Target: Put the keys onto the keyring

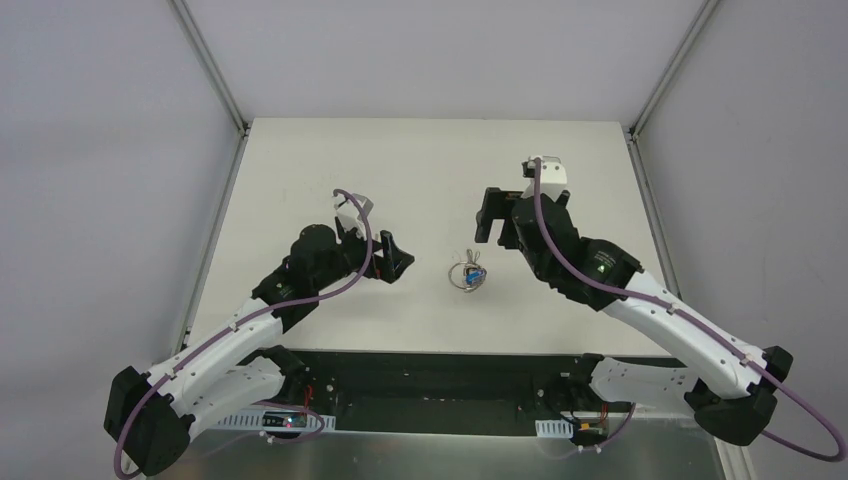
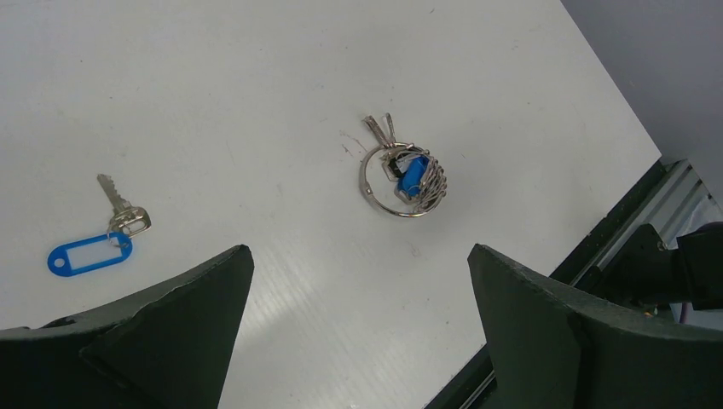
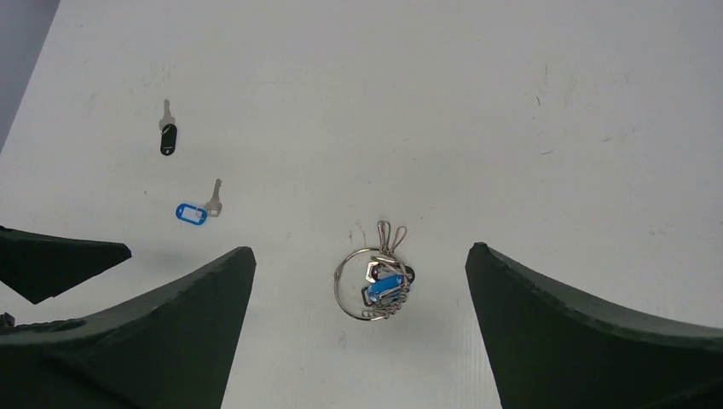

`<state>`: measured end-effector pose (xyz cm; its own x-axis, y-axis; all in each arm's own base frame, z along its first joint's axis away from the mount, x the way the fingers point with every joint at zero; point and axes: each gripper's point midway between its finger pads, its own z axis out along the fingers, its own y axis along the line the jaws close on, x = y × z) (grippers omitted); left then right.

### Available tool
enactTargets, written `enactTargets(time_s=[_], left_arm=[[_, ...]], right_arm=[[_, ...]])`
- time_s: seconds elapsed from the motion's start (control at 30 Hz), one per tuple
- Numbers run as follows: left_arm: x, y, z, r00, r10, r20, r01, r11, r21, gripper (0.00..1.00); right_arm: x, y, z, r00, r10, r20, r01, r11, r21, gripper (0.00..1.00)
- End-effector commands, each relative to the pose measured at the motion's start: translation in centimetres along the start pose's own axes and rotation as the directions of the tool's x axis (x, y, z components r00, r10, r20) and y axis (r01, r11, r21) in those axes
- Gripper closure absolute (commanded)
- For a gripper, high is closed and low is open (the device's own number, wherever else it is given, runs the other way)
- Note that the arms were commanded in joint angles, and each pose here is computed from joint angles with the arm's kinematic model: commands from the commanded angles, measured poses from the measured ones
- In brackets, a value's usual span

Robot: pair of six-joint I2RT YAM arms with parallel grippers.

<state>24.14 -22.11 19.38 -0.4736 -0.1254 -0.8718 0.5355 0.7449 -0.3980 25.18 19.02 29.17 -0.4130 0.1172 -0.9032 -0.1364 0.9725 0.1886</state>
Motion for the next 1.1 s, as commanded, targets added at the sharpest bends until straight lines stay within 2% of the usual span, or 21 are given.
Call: enactTargets(time_s=[0.0, 0.17, 0.4, 0.53, 0.77, 0.9, 1.07], left_arm=[[-0.8, -1.0, -0.1, 0.999, 0.023, 0.040, -0.025, 0.999, 0.047, 0.01], [-0.1, -1.0, 0.0, 0.999, 0.005, 0.031, -0.007, 0.998, 0.057, 0.01], [0.3, -1.3, 0.1, 0.999, -0.023, 0.033, 0.020, 0.997, 0.080, 0.01], [0.8, -1.2, 0.4, 0.999, -0.037, 0.020, 0.036, 0.996, 0.078, 0.01], [1.0, -1.5, 0.5, 0.999, -0.052, 0.011, 0.051, 0.994, 0.096, 0.01], [1.1, -1.4, 0.5, 0.998, -0.054, 0.008, 0.053, 0.994, 0.093, 0.01], [1.2, -1.4, 0.6, 0.998, -0.055, 0.003, 0.055, 0.994, 0.089, 0.01]], right_arm=[[-1.2, 0.8, 0.2, 1.000, -0.020, 0.014, 0.020, 1.000, -0.001, 0.01], [0.6, 1.2, 0.5, 0.990, -0.122, -0.064, 0.120, 0.992, -0.041, 0.01], [4.2, -1.3, 2.9, 0.941, -0.283, -0.187, 0.302, 0.950, 0.079, 0.01], [6.4, -2.9, 4.5, 0.931, -0.245, -0.272, 0.283, 0.952, 0.113, 0.02], [11.4, -2.4, 6.0, 0.877, -0.159, -0.453, 0.212, 0.975, 0.068, 0.14], [14.6, -1.7, 5.8, 0.818, -0.180, -0.546, 0.214, 0.977, -0.001, 0.18], [16.5, 0.4, 5.6, 0.794, -0.281, -0.539, 0.258, 0.959, -0.119, 0.19]])
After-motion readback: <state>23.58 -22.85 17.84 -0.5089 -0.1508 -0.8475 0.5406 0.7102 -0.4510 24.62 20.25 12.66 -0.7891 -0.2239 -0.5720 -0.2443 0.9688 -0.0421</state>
